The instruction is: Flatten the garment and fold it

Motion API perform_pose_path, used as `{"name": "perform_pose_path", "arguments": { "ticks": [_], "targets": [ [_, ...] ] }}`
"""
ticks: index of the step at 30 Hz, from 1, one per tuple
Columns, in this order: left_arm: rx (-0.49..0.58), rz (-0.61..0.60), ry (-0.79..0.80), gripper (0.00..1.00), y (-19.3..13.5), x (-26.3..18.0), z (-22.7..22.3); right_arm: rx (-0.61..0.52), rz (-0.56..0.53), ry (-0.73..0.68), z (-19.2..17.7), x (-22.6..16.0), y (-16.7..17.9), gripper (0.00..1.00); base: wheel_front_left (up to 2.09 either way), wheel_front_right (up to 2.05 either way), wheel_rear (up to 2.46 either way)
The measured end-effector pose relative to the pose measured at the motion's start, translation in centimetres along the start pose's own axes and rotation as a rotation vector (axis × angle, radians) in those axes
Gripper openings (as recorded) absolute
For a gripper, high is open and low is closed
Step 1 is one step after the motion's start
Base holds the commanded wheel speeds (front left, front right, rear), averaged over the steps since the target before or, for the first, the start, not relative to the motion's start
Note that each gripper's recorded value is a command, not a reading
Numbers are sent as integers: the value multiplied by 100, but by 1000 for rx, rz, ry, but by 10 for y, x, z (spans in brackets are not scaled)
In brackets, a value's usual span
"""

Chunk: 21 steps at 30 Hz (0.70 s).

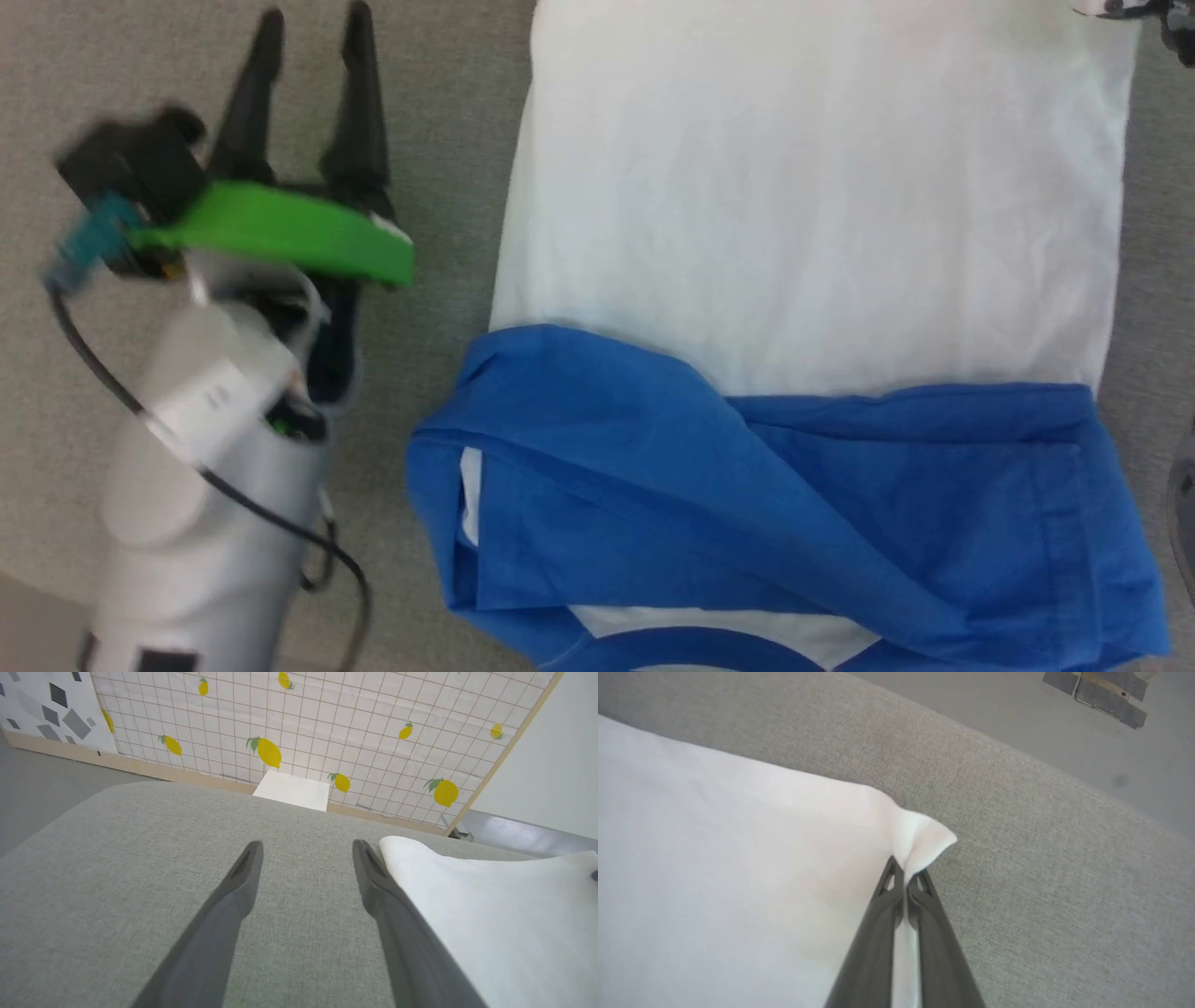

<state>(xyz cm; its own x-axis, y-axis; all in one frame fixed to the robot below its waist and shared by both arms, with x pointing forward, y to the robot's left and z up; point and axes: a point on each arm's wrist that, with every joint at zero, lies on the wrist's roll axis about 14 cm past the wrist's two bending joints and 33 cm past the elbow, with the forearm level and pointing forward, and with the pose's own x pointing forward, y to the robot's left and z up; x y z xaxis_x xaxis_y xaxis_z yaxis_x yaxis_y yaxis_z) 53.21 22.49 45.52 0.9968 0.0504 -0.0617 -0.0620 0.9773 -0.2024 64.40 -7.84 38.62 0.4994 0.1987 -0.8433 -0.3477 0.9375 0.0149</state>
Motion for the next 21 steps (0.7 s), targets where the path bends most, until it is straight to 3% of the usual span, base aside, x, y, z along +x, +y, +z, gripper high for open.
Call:
{"name": "perform_pose_path", "arguments": {
  "ticks": [6, 11, 21],
  "targets": [
    [8, -116, 186, 100, -21, 54, 15, -39, 11, -106, 14, -22, 0, 0, 0, 0, 0],
    [28, -183, 459, 100, -46, 82, -8, -60, 30, -141, 10, -32, 0, 0, 0, 0, 0],
    [93, -190, 802, 100, -69, 102, -65, -100, 41, -172, -1, -39, -9, 0, 0, 0, 0]
  ]
}}
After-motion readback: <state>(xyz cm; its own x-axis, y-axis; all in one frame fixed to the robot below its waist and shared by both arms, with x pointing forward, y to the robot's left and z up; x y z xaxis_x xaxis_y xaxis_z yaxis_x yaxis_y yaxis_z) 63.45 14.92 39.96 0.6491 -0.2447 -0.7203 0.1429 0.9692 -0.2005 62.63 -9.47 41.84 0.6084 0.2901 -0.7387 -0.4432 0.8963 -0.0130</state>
